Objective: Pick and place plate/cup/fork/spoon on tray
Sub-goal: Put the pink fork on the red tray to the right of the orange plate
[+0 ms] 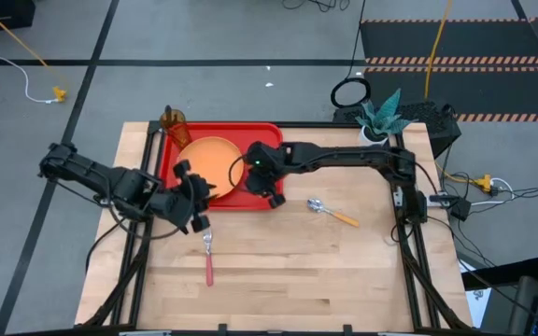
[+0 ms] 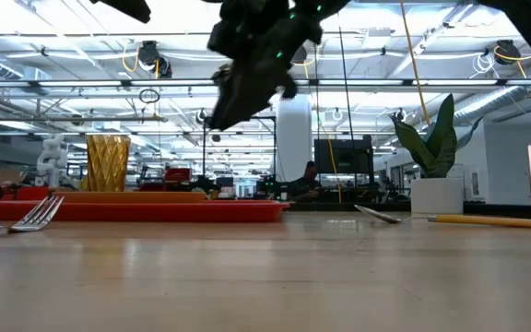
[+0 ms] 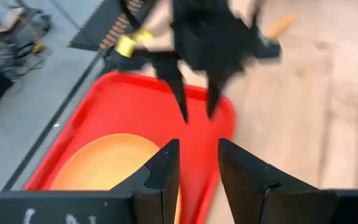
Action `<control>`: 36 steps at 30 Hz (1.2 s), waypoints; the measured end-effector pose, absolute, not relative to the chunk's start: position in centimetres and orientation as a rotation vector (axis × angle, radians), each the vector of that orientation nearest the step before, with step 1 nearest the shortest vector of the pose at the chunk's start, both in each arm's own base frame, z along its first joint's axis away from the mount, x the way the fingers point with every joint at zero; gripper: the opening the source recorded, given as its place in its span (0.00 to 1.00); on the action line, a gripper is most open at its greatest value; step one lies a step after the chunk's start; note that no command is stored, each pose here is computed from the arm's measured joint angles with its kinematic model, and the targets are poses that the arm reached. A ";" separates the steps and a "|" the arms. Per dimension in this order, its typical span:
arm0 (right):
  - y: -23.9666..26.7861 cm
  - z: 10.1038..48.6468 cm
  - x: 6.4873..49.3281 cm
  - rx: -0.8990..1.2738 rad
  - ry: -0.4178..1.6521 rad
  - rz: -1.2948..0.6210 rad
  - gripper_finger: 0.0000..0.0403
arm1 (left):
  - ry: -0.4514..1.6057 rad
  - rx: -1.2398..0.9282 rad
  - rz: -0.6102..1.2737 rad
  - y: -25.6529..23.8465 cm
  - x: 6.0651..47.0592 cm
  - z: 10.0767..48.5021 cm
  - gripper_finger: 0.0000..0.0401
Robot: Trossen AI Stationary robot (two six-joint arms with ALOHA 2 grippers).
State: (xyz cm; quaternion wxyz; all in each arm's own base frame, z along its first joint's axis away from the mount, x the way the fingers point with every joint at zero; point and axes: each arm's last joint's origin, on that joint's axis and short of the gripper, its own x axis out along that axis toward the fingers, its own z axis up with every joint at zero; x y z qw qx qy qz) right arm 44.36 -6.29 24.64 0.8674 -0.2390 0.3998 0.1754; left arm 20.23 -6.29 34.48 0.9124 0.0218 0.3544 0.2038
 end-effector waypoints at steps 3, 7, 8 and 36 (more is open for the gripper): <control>-6.1 25.8 43.1 -0.409 0.894 0.345 0.35 | 0.761 0.044 0.368 -7.3 20.7 33.9 0.28; -5.8 26.8 41.6 -0.286 0.953 0.298 0.35 | 0.828 0.043 0.306 -8.9 21.7 32.5 0.28; -5.6 26.9 41.1 -0.264 0.961 0.288 0.35 | 0.844 0.040 0.296 -9.3 21.9 32.2 0.28; 0.0 28.4 28.8 -0.006 0.602 -0.465 0.35 | 1.184 -0.536 0.732 -16.1 23.4 23.0 0.28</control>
